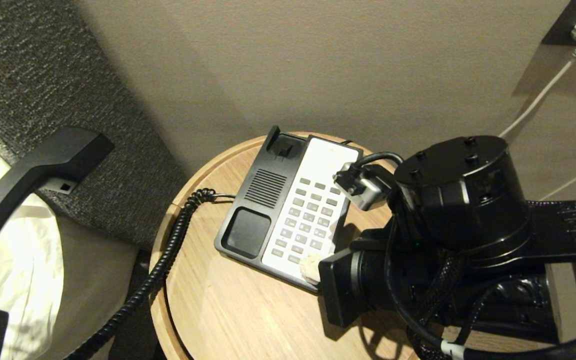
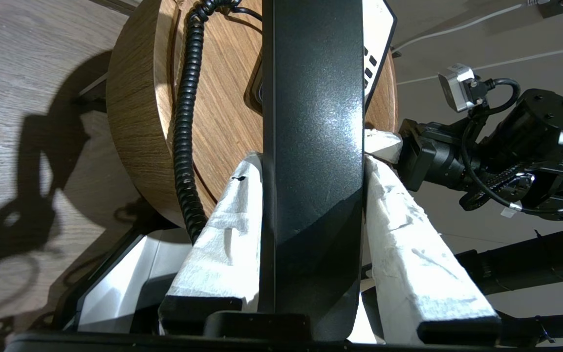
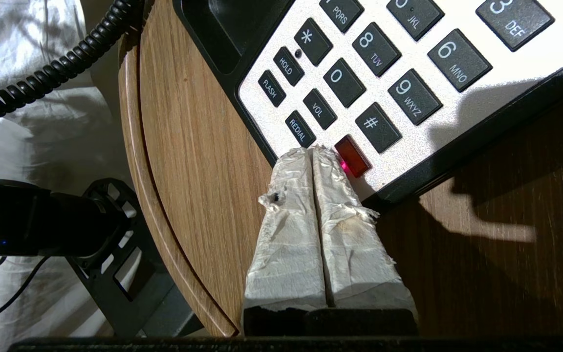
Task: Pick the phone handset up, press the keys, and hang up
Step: Dial the number
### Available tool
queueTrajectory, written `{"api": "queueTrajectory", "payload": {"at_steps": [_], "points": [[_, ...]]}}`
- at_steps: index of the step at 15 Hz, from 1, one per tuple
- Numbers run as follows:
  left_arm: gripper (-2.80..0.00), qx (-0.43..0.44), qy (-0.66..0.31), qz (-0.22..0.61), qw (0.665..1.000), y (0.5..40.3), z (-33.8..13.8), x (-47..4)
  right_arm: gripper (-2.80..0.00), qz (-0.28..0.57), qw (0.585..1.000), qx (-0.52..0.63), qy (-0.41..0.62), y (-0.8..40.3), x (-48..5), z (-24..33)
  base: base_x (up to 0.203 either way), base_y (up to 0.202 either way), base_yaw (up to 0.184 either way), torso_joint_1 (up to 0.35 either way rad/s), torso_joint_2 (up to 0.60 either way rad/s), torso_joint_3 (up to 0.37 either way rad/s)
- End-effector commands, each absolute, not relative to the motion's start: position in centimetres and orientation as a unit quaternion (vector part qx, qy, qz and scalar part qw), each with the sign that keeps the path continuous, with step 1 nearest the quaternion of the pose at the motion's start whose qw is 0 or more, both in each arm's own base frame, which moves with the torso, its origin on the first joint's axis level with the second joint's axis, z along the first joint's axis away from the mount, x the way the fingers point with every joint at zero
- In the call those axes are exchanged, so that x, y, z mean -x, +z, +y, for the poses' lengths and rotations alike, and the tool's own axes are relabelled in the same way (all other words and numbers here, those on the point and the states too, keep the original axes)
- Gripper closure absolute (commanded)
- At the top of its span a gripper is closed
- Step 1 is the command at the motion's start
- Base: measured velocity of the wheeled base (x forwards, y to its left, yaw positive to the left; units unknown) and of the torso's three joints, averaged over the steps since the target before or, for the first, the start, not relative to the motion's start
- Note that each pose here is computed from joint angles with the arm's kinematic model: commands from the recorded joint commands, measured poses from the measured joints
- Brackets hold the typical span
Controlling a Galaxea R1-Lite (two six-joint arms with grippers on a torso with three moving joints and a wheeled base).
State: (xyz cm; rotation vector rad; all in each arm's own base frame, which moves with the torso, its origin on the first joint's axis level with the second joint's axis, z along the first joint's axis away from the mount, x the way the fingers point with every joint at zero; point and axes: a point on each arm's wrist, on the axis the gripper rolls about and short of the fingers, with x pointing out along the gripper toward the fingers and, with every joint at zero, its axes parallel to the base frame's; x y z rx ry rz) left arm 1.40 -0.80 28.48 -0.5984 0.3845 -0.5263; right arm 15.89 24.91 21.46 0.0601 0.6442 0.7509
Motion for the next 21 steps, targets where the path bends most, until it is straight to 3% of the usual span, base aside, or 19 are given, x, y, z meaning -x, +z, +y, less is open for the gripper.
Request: {"api": "queueTrajectory", "payload": {"at_steps": [1, 13, 21], "points": [[0.00, 0.291, -0.253, 0.187, 0.903, 28.4, -0.8, -1.4, 0.00, 0.311, 0.881, -0.029, 0.356, 21.4, -15.9, 24.9, 0.000, 0.000, 0.000, 0.000, 0.00, 0.000], [0.00, 0.291, -0.253, 0.187, 0.903, 28.2, -0.6, -1.3, 0.00, 0.301, 0.890, -0.007, 0.343, 20.5, -16.0, 24.6, 0.000, 0.000, 0.000, 0.000, 0.00, 0.000], [0.00, 0.291, -0.253, 0.189, 0.903, 27.9, -0.6, -1.2, 0.00, 0.268, 0.893, -0.048, 0.357, 23.0, -15.2, 23.7, 0.000, 0.000, 0.000, 0.000, 0.00, 0.000]]}}
